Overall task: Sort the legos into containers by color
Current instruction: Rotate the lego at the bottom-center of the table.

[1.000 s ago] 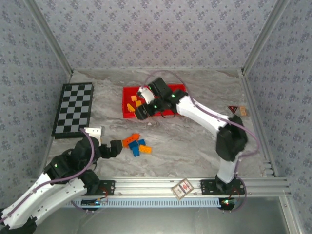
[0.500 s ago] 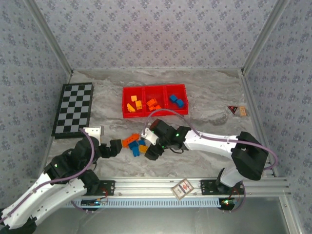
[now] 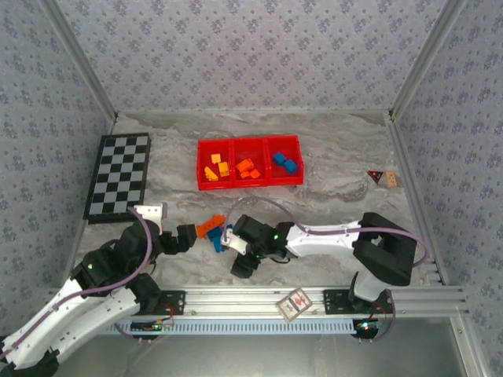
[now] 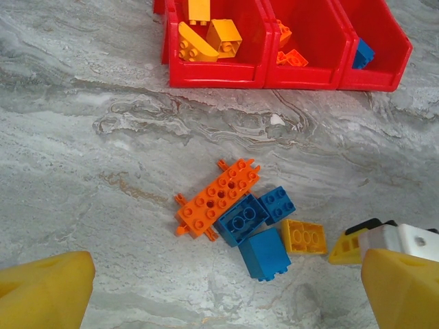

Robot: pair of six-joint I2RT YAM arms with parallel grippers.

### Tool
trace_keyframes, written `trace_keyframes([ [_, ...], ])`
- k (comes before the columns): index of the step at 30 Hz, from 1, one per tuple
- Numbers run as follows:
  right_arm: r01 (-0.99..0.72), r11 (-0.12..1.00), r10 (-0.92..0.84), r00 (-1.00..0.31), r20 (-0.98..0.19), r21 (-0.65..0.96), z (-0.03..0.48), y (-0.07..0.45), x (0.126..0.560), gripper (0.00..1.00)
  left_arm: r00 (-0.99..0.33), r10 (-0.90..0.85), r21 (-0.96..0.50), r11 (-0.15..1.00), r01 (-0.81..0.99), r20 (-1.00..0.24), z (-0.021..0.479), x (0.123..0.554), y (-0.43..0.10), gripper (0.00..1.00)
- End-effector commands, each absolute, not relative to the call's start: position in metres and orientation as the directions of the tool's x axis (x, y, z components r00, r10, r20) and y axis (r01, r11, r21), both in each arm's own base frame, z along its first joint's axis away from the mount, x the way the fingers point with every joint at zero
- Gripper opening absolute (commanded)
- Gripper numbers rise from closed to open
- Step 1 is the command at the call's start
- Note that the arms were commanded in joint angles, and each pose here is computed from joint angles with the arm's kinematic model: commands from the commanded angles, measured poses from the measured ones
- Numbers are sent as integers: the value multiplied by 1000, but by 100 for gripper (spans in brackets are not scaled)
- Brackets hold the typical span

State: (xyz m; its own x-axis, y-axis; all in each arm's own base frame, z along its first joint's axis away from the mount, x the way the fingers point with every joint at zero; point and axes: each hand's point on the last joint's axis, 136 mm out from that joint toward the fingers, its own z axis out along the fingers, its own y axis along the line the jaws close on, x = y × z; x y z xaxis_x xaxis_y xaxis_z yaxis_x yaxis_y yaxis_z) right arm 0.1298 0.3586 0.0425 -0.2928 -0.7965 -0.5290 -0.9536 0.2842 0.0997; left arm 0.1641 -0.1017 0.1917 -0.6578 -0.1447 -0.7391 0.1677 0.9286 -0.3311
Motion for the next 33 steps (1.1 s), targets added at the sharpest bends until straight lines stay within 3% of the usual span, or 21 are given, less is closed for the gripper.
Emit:
trace_keyframes([
  [1,-961,274,-810,-249,-531,34,35,363,145,76,-647,-163,-341,926,159,-745,196,163,-99,100],
  [24,-949,314,-834,-257,-488,-38,38,358,212,76,-634,-175,-346,925,156,-754,198,163,-96,100],
  [26,-933,358,-827,-305,-472,-25,36,357,218,76,-634,-175,-345,926,154,-753,198,163,-96,100],
  [33,-743,669,-669,-606,-432,7,52,338,242,77,-635,-176,-348,924,157,-753,197,163,-96,100],
])
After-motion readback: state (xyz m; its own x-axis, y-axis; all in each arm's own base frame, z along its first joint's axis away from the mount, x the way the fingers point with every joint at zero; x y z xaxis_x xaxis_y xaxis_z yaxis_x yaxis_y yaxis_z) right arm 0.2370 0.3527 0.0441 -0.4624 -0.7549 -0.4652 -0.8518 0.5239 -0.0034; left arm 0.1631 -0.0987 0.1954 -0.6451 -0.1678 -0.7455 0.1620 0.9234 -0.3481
